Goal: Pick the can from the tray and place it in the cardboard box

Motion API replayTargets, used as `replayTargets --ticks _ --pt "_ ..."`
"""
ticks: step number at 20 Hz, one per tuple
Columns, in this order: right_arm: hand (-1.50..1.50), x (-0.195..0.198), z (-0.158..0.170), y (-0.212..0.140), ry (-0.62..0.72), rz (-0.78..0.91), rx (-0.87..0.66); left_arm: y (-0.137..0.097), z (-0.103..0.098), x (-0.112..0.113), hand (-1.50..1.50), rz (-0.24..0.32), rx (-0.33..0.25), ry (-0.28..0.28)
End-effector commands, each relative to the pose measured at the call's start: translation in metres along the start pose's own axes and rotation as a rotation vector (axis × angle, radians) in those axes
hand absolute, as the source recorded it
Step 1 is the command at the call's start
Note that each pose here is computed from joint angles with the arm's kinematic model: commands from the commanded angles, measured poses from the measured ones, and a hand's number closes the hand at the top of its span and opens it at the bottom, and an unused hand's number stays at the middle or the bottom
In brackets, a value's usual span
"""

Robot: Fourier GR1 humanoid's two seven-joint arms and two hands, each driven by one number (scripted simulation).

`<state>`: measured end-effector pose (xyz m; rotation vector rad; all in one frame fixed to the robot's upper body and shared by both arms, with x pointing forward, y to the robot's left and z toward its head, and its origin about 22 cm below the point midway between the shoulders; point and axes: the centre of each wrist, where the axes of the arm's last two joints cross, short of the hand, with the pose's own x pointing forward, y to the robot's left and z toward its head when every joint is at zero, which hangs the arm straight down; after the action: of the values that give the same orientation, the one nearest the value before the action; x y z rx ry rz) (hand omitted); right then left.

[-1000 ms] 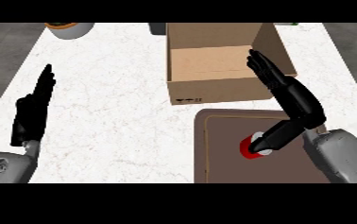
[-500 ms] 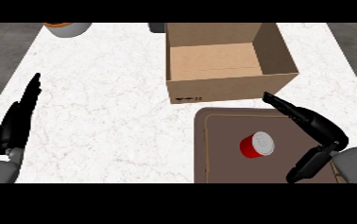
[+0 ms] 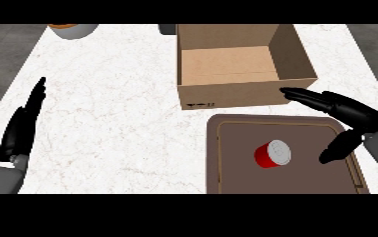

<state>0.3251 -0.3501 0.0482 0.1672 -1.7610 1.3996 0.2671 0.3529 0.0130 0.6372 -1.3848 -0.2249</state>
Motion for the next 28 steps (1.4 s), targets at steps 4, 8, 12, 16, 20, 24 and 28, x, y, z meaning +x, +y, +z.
replayTargets --ticks 4,8,12,16,20,24,28 --pt "-1.50 0.020 -0.045 -0.022 0.037 0.184 0.295 0.004 -0.001 0.005 0.00 0.002 -0.015 0.001" --pt "-1.50 0.025 -0.061 -0.010 0.074 0.253 0.403 0.014 -0.004 -0.005 0.00 -0.002 0.011 0.010" --pt "-1.50 0.025 -0.076 0.009 0.106 0.232 0.475 0.020 -0.004 0.008 0.00 -0.011 0.006 0.018" --pt "-1.50 0.034 -0.093 0.016 0.132 0.281 0.483 -0.018 0.006 -0.018 0.00 0.002 0.017 0.024" --pt "-1.50 0.029 -0.085 0.026 0.130 0.300 0.490 -0.001 0.013 0.010 0.00 0.015 0.006 0.013" --pt "-1.50 0.034 -0.089 0.030 0.143 0.294 0.485 0.005 -0.002 0.009 0.00 0.000 0.005 0.035" --pt "-1.50 0.028 -0.083 0.020 0.114 0.263 0.496 -0.008 0.009 -0.001 0.00 0.003 0.013 0.008"
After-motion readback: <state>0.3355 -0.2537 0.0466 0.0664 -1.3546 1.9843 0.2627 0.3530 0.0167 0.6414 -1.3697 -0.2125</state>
